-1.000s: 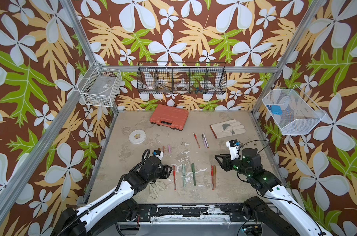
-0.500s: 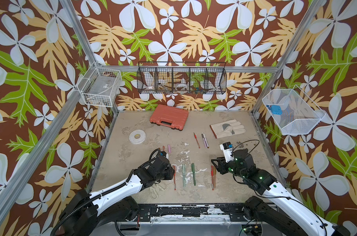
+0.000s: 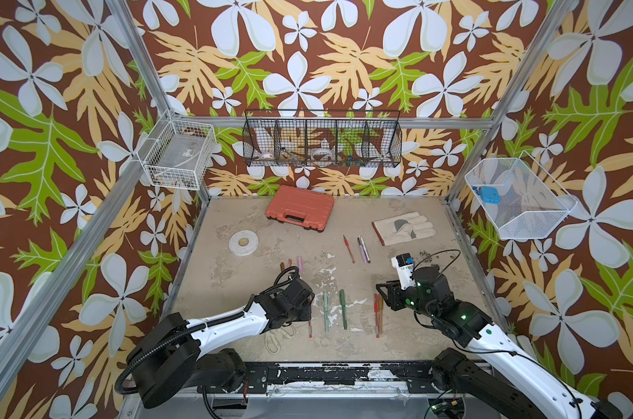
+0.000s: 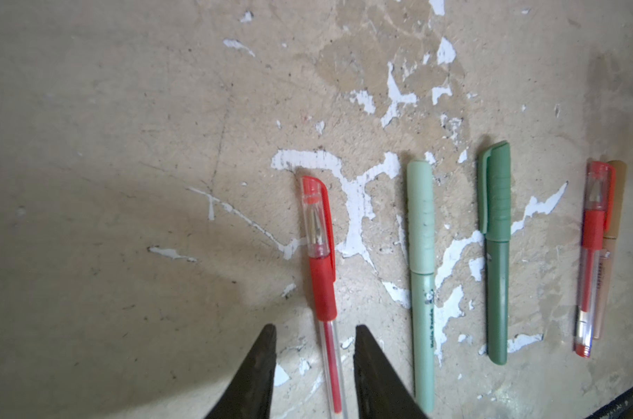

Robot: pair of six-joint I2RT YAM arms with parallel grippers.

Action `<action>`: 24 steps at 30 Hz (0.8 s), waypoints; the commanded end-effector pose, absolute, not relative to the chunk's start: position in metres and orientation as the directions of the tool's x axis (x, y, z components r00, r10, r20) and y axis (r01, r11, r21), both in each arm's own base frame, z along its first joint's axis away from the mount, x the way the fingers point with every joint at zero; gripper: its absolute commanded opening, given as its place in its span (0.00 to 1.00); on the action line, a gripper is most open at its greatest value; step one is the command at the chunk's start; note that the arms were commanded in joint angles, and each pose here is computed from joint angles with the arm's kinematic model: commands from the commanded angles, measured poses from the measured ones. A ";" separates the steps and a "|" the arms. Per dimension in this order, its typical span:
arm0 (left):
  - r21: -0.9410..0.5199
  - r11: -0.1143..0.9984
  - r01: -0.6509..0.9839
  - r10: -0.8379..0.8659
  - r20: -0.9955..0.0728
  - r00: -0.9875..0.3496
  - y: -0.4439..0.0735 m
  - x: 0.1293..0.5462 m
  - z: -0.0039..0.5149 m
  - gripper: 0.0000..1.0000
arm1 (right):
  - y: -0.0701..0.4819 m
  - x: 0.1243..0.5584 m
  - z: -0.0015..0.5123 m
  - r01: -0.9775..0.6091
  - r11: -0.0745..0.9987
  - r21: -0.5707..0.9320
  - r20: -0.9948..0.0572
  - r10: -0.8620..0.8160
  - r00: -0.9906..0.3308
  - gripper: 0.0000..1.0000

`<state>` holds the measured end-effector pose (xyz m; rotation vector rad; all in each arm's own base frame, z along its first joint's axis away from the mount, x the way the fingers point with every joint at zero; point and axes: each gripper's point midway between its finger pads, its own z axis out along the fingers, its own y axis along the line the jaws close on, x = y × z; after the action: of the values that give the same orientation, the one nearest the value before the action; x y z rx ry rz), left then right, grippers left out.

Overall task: Open the pen caps
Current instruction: 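Lower the left gripper onto the capped red gel pen and close it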

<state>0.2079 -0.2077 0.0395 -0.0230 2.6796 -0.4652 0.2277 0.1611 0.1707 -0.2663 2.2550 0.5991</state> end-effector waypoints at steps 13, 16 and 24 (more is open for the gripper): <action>-0.229 0.973 0.029 -0.061 -0.376 -0.925 -0.210 0.215 0.021 0.30 | 0.163 0.230 0.172 -0.384 0.866 0.320 -0.738 -0.026 -0.674 0.44; -0.226 0.974 0.031 -0.055 -0.366 -0.929 -0.211 0.213 0.018 0.29 | 0.163 0.230 0.174 -0.384 0.865 0.322 -0.740 -0.023 -0.672 0.44; -0.166 0.985 0.037 -0.021 -0.334 -0.942 -0.208 0.209 0.004 0.27 | 0.164 0.228 0.174 -0.390 0.861 0.326 -0.736 -0.027 -0.676 0.44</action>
<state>0.2241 -0.2215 0.0187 0.0020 2.7080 -0.3306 0.2276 0.1626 0.1700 -0.2934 2.2615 0.5934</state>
